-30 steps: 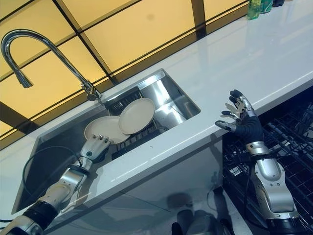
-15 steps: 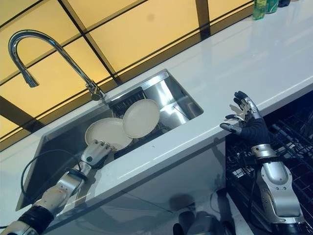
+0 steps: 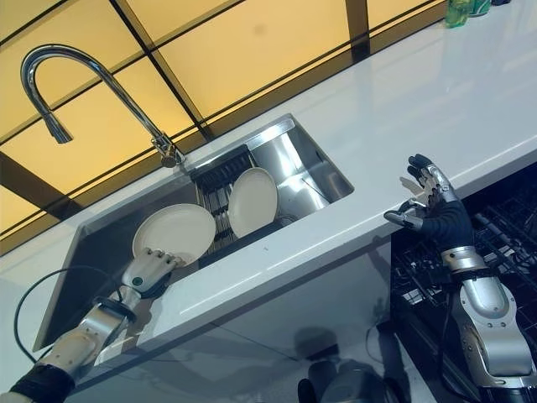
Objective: Pick up plates and place into dishwasher.
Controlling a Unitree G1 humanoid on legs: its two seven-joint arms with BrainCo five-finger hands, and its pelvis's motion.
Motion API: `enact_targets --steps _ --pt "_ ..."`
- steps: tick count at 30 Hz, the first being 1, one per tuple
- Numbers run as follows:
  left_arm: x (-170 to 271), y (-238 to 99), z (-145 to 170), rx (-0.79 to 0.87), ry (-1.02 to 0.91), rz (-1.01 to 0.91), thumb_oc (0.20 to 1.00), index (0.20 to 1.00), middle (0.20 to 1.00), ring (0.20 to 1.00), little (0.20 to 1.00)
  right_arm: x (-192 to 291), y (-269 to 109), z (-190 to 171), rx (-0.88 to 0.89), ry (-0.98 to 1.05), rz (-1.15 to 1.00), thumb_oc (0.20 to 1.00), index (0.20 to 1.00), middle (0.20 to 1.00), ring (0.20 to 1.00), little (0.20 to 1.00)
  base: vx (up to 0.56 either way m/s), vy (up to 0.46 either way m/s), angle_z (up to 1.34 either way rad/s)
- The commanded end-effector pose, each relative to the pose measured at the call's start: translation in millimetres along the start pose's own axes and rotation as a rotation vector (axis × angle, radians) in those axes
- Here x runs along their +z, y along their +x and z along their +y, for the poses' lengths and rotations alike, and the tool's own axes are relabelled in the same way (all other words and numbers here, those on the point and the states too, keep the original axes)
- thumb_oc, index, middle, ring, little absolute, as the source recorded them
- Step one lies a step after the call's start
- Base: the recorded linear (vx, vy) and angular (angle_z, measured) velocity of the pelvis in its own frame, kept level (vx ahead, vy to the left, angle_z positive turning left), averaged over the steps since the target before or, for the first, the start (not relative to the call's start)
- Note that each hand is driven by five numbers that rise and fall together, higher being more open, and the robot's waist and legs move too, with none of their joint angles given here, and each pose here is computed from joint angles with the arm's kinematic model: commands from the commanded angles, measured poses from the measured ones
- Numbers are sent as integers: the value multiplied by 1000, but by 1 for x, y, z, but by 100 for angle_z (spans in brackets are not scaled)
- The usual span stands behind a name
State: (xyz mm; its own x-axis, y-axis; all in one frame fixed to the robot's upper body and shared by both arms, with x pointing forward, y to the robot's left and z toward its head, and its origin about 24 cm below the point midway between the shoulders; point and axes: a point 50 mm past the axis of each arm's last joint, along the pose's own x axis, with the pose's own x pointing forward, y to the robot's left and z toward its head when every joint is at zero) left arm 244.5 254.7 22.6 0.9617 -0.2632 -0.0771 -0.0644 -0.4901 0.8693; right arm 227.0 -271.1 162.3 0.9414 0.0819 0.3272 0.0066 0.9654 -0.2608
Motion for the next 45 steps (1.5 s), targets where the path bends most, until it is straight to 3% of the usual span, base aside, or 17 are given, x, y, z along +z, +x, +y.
enact_targets --steps 1,10,20,32,39,45 --pt "-60 -3 15 -2 135 148 200 200 200 200 200 -15 -2 0 -27 39 89 1000 1000 1000 1000 1000 -108 24 0" --pt "-95 6 39 30 167 249 200 200 200 200 200 -8 13 6 -32 45 27 1000 1000 1000 1000 1000 -119 6 1" --pt "-122 -12 79 547 -45 351 200 200 200 200 200 -8 8 10 -54 55 -24 1000 1000 1000 1000 1000 -50 -25 1" --pt "-105 -22 130 926 -306 235 200 200 200 200 200 -3 1 21 -45 79 -104 1000 1000 1000 1000 1000 -55 -84 25" --pt "-99 -24 160 977 -365 158 200 200 200 200 200 13 6 23 -17 110 -197 1000 1000 1000 1000 1000 -75 -180 12" --pt "-74 -21 185 979 -566 -84 200 200 200 200 200 48 22 22 -5 116 -372 1000 1000 1000 1000 1000 -102 -183 -3"
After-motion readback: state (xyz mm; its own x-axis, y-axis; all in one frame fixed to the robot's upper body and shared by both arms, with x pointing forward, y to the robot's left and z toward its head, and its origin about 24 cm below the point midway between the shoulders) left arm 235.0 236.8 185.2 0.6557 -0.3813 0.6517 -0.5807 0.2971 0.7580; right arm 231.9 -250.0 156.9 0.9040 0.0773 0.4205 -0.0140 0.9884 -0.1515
